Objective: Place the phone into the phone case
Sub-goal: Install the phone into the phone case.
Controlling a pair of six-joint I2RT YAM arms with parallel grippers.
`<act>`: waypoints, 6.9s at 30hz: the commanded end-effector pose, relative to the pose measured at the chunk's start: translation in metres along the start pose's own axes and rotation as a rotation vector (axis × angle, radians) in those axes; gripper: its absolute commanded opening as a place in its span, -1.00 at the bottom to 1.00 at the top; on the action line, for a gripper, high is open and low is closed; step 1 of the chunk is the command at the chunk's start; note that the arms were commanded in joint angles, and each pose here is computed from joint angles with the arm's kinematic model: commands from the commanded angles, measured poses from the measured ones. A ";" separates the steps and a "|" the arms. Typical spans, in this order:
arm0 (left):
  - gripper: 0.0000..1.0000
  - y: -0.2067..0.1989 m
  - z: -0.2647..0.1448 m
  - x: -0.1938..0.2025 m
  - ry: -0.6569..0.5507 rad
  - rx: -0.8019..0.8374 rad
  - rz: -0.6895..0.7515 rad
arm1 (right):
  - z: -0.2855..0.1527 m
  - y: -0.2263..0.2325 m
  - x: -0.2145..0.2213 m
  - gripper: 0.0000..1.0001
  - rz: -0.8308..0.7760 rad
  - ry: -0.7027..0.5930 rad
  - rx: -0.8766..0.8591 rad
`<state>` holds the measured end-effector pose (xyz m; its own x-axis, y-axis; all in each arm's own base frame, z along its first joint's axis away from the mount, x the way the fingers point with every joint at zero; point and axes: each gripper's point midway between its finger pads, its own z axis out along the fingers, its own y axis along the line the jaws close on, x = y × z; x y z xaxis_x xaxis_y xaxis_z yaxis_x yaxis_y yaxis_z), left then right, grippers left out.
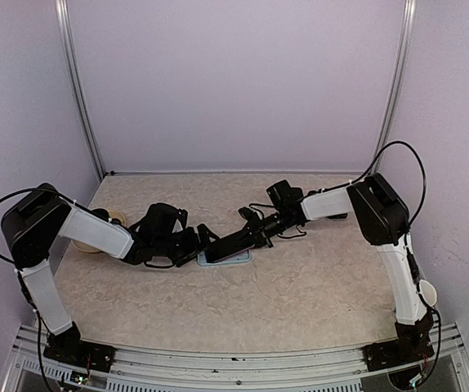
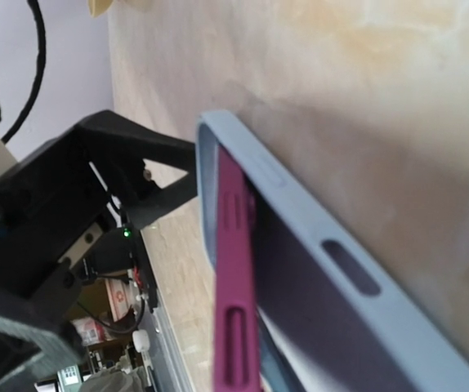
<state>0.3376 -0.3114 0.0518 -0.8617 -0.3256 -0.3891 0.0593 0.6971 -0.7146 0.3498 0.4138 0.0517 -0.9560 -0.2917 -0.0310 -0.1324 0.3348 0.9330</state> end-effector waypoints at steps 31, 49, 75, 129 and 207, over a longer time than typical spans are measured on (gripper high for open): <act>0.98 -0.033 -0.007 0.009 0.022 0.155 0.021 | 0.063 -0.026 0.018 -1.00 0.078 0.062 0.033; 0.97 -0.039 -0.016 0.012 0.019 0.186 0.015 | 0.073 -0.026 0.025 -1.00 0.117 0.039 -0.020; 0.98 -0.019 -0.031 0.001 -0.015 0.144 -0.005 | 0.040 0.011 0.020 -1.00 0.013 -0.025 -0.171; 0.48 -0.051 -0.041 0.012 0.034 0.387 0.026 | -0.001 0.075 0.038 -1.00 -0.311 -0.070 -0.336; -1.00 -0.095 -0.071 0.014 0.014 0.602 0.113 | -0.025 0.090 0.054 -0.57 -0.412 -0.059 -0.308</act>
<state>0.2865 -0.3361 0.1336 -0.8693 -0.2524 -0.4250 0.3528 0.2854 -0.8911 0.2948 0.4129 0.1284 -0.8647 -0.2921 -0.4087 -0.4013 -0.0876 0.9117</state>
